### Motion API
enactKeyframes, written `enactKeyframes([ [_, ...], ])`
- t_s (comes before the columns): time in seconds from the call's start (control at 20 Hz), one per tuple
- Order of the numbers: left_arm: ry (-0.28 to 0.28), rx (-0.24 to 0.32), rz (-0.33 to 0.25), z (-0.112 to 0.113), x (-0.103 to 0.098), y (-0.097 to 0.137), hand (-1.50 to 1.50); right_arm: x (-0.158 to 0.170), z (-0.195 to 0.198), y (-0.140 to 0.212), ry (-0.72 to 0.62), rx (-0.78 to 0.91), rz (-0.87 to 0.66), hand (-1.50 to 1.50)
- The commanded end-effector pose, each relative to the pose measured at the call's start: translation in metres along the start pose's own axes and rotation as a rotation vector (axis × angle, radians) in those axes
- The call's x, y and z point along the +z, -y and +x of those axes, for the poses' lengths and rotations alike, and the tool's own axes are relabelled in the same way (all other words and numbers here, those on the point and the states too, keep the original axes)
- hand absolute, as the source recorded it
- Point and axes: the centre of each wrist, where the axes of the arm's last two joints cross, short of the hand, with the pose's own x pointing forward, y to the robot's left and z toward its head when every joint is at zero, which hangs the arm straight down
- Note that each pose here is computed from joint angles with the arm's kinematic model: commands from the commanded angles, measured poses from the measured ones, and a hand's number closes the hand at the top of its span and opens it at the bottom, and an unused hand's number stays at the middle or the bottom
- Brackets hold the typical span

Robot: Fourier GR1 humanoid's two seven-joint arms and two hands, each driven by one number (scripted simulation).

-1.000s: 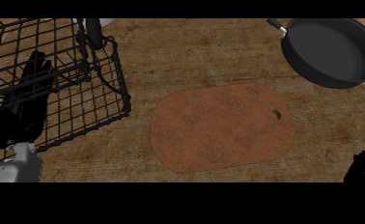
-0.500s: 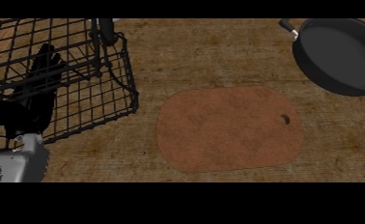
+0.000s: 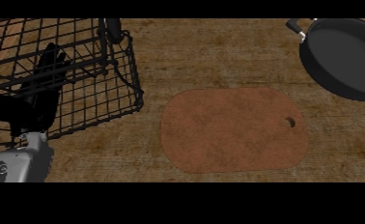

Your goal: Pick the squash from the cutting board and place it in the pot

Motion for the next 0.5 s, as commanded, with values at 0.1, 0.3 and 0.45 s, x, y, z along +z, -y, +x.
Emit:
enactKeyframes([
  [0.1,-0.008,0.013,-0.004,-0.004,0.008,0.015,0.00,-0.027,-0.037,0.008,-0.059,-0.062,-0.024,1.50],
  [0.3,0.015,-0.004,-0.003,0.007,-0.006,-0.001,0.00,-0.040,-0.026,-0.002,0.007,0.250,-0.119,1.50],
  [0.45,0.012,0.011,-0.034,0.016,0.001,0.015,0.00,-0.036,-0.049,-0.024,-0.022,0.399,-0.145,1.50],
])
